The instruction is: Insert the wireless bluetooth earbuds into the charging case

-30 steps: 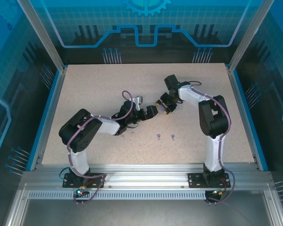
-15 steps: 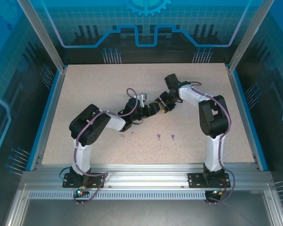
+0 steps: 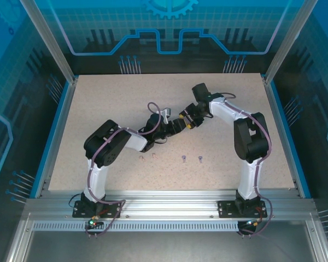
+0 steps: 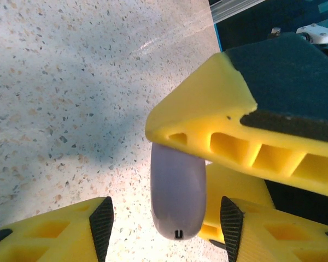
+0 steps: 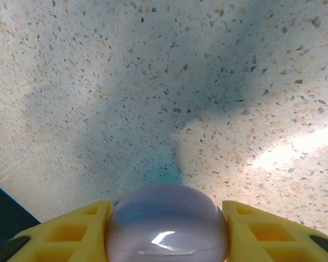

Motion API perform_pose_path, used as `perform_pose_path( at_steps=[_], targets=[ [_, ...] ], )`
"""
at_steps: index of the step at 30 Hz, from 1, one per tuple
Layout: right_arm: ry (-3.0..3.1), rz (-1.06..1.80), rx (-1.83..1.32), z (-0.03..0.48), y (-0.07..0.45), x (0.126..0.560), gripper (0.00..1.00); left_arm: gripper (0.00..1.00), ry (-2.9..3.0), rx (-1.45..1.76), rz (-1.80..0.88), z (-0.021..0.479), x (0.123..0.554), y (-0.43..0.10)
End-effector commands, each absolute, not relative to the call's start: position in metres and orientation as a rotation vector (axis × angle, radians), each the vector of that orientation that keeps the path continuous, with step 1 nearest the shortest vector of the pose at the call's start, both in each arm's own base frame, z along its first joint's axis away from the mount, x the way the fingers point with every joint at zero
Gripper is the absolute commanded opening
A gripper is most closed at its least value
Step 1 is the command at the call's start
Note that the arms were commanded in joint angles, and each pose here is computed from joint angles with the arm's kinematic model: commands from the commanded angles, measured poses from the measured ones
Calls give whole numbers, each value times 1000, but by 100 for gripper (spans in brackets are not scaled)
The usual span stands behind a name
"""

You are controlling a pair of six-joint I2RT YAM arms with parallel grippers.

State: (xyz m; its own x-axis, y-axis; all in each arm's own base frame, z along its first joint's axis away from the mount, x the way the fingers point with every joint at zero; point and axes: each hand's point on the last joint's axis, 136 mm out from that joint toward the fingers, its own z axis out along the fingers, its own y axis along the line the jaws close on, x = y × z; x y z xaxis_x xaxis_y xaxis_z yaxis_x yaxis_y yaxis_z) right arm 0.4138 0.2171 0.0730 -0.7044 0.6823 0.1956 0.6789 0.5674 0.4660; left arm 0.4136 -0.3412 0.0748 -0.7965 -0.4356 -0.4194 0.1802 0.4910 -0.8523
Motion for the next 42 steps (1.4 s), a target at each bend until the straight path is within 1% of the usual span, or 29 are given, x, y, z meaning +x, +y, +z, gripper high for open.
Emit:
perform_pose_path(
  at_steps=[1,5,15,18,22,26,28,29,31,33,35,36,39,42],
  targets=[
    [2759,867,1215,86,219,410,46,57,2091,-206,-1343,82,421,-350],
    [2757,876,1211,87,221,410,46,54,2092,-208,-1344,82,424,-352],
    [2754,888,1204,90,222,409,46,41,2094,-226,-1354,79,427,-354],
    [2753,893,1201,91,223,409,46,34,2096,-231,-1355,78,427,-354],
    [2753,898,1198,91,224,409,46,31,2093,-232,-1357,79,428,-354],
    [2755,904,1195,91,226,409,46,22,2093,-232,-1357,80,428,-354],
    [2752,911,1192,92,227,410,47,14,2094,-235,-1357,81,428,-354],
    [2747,915,1187,94,227,411,48,10,2095,-235,-1359,82,428,-354],
    [2739,919,1188,99,225,413,57,4,2095,-234,-1360,83,427,-354],
    [2724,916,1176,108,219,417,73,0,2100,-233,-1368,84,425,-355],
    [2700,867,1174,118,205,419,84,0,2107,-222,-1382,86,422,-355],
    [2682,850,1171,123,197,421,86,0,2113,-207,-1394,87,418,-356],
    [2641,809,1139,135,169,421,87,0,2123,-127,-1432,97,405,-359],
    [2623,799,1014,141,147,416,88,0,2114,-27,-1472,113,389,-360]
  ],
)
